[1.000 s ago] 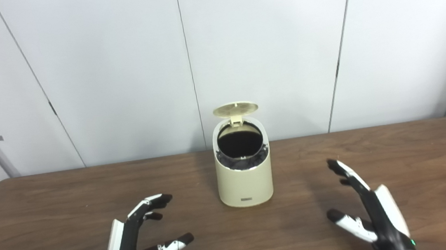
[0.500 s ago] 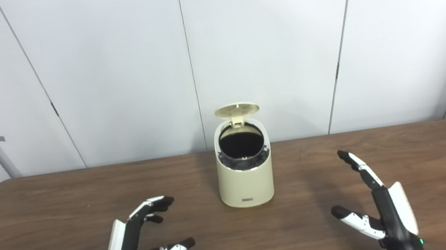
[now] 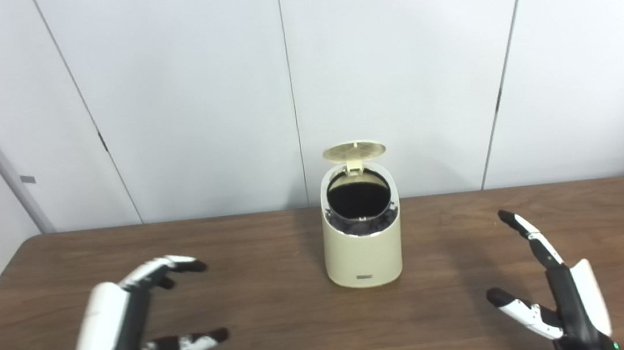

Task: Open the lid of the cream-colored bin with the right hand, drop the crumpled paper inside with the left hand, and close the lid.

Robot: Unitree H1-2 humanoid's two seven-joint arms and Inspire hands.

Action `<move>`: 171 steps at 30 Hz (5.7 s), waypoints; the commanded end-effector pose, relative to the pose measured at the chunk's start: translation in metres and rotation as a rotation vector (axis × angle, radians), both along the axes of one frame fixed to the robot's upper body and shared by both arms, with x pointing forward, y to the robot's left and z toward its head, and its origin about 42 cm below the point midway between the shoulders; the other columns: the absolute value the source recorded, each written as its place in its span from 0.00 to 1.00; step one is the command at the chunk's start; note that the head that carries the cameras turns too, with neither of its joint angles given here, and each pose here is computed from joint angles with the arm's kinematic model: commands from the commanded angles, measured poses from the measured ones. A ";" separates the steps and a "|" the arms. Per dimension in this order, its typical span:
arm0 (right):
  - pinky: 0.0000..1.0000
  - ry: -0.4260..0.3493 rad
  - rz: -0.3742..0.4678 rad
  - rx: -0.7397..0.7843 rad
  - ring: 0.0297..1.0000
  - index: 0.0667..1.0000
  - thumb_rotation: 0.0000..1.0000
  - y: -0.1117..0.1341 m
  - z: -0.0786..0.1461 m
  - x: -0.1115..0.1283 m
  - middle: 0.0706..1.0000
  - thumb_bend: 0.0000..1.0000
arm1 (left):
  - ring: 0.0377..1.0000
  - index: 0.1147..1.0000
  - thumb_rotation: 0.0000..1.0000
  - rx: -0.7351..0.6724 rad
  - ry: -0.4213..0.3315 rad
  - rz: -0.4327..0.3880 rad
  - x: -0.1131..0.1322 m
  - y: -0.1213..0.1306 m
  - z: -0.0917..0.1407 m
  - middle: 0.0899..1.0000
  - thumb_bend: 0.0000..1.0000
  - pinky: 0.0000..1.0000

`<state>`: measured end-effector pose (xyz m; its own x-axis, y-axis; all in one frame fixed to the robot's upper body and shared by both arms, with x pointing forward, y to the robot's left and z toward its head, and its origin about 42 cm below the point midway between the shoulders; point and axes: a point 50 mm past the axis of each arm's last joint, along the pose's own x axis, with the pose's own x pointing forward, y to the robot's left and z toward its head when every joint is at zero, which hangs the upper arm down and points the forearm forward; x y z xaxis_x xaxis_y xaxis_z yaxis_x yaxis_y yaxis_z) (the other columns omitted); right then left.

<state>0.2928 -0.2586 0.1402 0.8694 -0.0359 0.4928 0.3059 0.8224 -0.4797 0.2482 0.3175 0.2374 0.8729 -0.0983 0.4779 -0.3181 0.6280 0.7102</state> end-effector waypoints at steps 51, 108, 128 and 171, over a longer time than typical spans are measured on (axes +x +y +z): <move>0.84 0.089 -0.044 -0.056 0.88 0.86 0.93 -0.066 -0.009 -0.012 0.86 0.83 | 0.70 0.60 0.01 0.030 0.198 0.318 -0.014 0.062 -0.070 0.66 1.00 0.64; 0.76 0.103 -0.056 -0.033 0.84 0.84 0.94 -0.093 -0.008 -0.003 0.84 0.86 | 0.58 0.59 0.09 0.087 0.356 0.417 0.026 0.069 -0.087 0.59 1.00 0.54; 0.73 0.096 -0.056 -0.019 0.84 0.84 0.94 -0.090 -0.006 -0.005 0.83 0.85 | 0.30 0.45 0.00 0.123 0.360 0.431 0.028 0.060 -0.103 0.36 0.52 0.28; 0.87 0.076 -0.046 -0.031 0.90 0.89 0.95 -0.017 -0.002 -0.012 0.88 0.72 | 0.37 0.41 0.00 0.184 -0.024 0.098 0.043 -0.004 0.018 0.43 0.52 0.32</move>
<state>0.2805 -0.2905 0.1416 0.9058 -0.0476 0.4211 0.3010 0.7717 -0.5603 0.2850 0.3164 0.2359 0.9108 -0.0642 0.4079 -0.3368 0.4560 0.8238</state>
